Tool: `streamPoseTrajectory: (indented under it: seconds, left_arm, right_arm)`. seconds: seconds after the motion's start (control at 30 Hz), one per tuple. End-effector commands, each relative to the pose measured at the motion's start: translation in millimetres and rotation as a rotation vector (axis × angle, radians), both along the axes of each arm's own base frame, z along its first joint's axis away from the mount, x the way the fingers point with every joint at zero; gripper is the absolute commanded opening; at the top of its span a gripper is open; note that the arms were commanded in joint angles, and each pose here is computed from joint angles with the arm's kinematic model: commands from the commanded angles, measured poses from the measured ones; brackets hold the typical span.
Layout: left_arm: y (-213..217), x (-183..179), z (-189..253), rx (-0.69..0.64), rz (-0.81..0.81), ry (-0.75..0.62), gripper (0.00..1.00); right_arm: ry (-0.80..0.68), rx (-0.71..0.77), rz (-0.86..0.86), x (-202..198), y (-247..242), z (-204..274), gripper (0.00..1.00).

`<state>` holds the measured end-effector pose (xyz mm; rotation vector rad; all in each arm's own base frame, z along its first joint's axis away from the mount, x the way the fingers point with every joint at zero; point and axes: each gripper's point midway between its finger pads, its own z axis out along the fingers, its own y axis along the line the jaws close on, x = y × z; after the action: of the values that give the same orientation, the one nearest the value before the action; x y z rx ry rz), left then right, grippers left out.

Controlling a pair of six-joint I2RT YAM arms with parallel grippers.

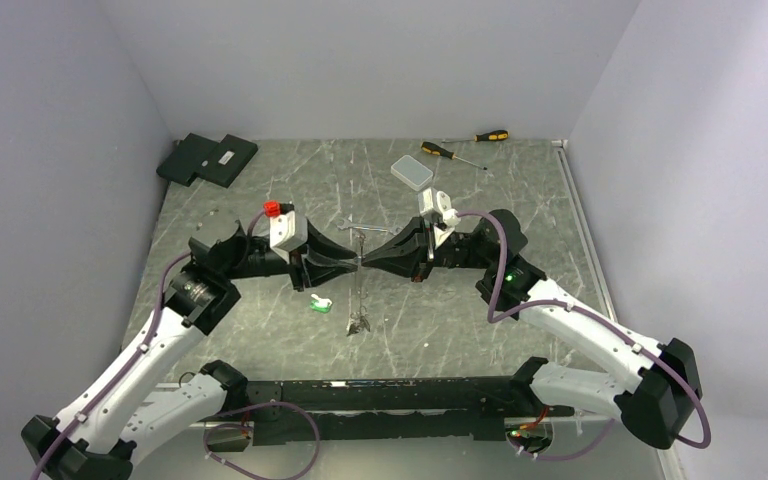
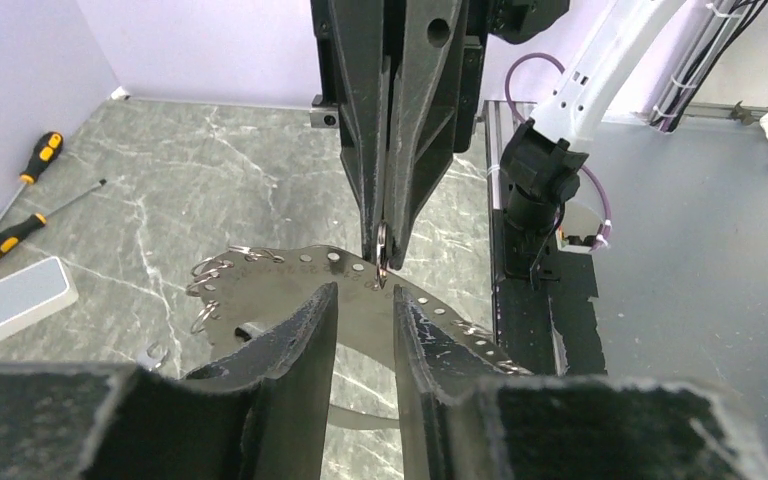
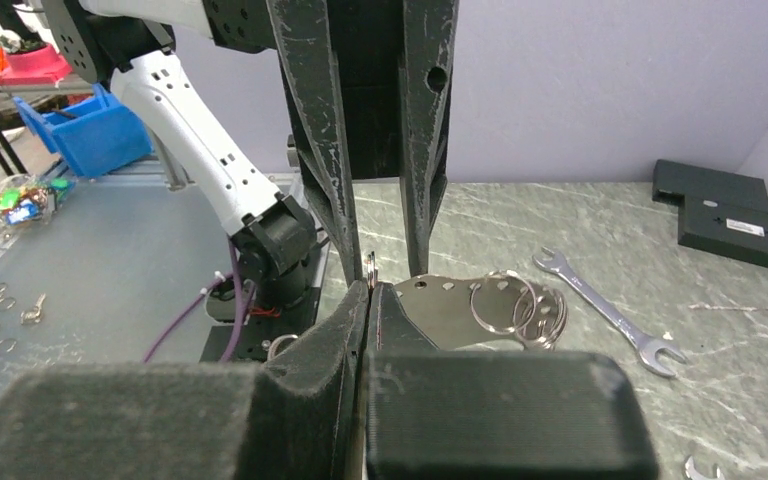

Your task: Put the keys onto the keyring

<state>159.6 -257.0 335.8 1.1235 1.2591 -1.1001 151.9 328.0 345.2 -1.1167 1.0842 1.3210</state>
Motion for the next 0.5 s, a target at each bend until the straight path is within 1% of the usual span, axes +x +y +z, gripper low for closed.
streamPoseTrajectory:
  seconds: [0.0, 0.37, 0.47]
  left_arm:
    - [3.1, -10.7, 21.6, -0.058, -0.031, -0.068, 0.32]
    - [-0.2, -10.1, 18.9, -0.052, -0.055, -0.055, 0.24]
    - [-1.3, -9.8, 18.4, -0.051, -0.062, -0.052, 0.24]
  right_arm:
    - [-0.071, 0.070, 0.020, -7.7, -2.9, 22.9, 0.00]
    - [-0.070, 0.074, 0.034, -8.1, -1.1, 26.6, 0.00]
    - [-0.065, 0.072, 0.037, -7.6, -0.1, 25.9, 0.00]
